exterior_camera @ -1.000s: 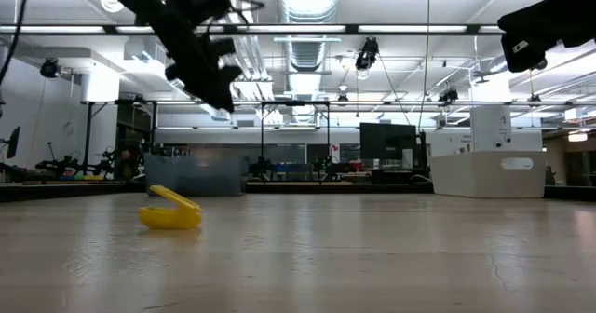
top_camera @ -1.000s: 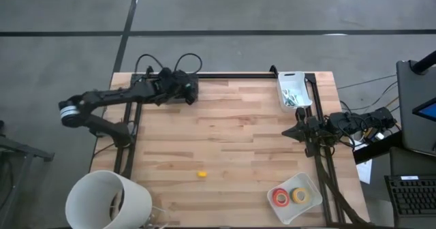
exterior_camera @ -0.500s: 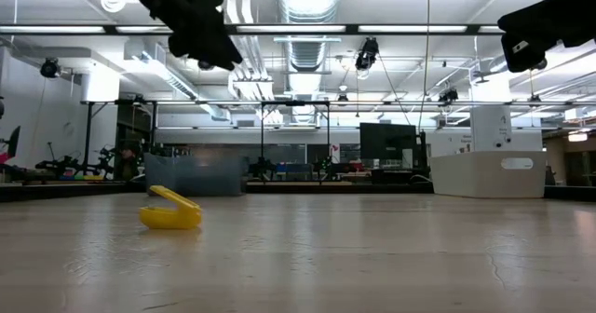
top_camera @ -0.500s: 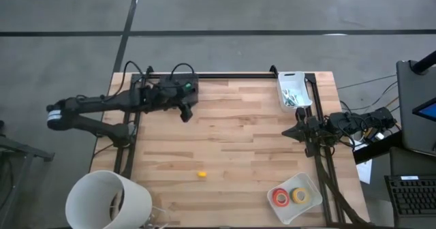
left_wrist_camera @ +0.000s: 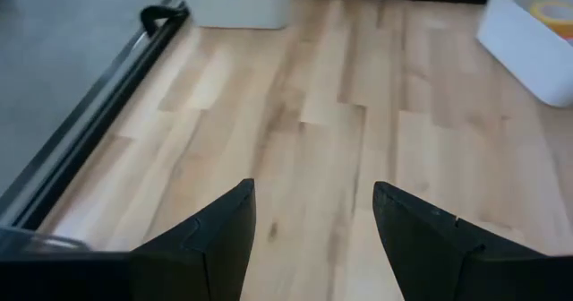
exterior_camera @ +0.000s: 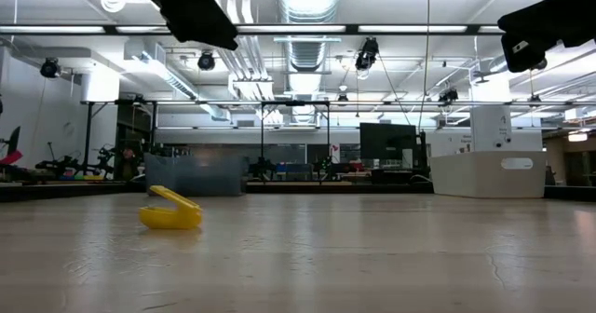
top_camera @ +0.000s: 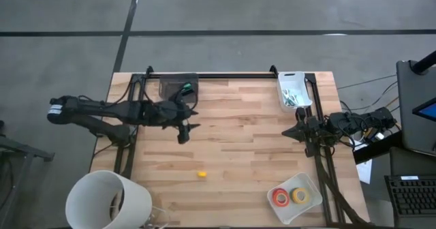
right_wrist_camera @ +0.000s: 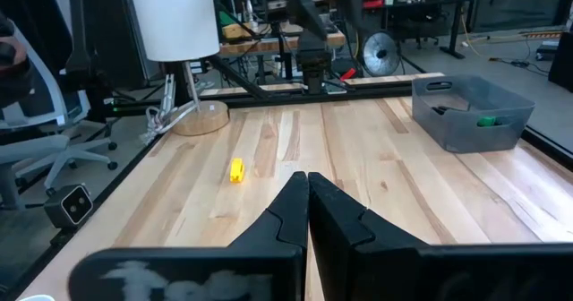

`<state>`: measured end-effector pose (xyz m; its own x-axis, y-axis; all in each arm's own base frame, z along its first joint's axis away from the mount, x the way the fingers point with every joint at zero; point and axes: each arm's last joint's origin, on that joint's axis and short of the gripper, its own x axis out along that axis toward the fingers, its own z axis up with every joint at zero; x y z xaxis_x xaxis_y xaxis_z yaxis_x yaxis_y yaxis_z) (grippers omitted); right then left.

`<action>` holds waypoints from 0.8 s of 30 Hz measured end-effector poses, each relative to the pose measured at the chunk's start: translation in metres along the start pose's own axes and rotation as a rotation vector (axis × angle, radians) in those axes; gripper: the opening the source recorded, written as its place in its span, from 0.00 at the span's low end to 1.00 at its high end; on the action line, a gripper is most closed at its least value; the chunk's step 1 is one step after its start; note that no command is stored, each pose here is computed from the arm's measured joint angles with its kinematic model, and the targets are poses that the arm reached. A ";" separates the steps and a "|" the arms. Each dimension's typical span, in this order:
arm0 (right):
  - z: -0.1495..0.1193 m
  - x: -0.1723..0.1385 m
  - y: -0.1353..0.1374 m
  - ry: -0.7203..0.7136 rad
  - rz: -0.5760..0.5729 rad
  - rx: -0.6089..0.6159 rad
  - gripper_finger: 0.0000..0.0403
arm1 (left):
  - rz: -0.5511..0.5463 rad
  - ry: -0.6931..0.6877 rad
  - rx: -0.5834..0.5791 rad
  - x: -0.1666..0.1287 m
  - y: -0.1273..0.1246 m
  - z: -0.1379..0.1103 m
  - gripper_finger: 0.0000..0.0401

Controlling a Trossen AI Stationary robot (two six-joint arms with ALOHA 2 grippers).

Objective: Pick and place Stapler, Stapler remover, tape
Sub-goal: Put the small yellow stapler into the black bin

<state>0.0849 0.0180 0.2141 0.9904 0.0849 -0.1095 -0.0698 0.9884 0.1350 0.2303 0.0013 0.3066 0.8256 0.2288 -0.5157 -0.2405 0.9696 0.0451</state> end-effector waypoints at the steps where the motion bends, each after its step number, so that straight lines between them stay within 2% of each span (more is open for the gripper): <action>1: 0.000 0.000 0.000 0.000 0.000 0.000 0.02 | -0.010 -0.001 0.007 -0.001 -0.003 0.000 0.57; 7: 0.000 0.000 0.000 0.000 0.000 0.000 0.02 | -0.071 -0.005 0.057 -0.005 -0.018 -0.002 0.57; 16: 0.000 0.000 0.000 0.000 0.000 0.000 0.02 | -0.149 -0.032 0.070 -0.011 -0.037 -0.002 0.57; 24: 0.000 0.000 0.000 0.001 0.000 0.000 0.02 | -0.188 -0.013 0.089 -0.001 -0.054 -0.006 0.57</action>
<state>0.0849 0.0180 0.2139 0.9902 0.0848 -0.1105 -0.0696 0.9884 0.1350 0.2390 -0.0520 0.2993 0.8584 0.0433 -0.5112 -0.0357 0.9991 0.0246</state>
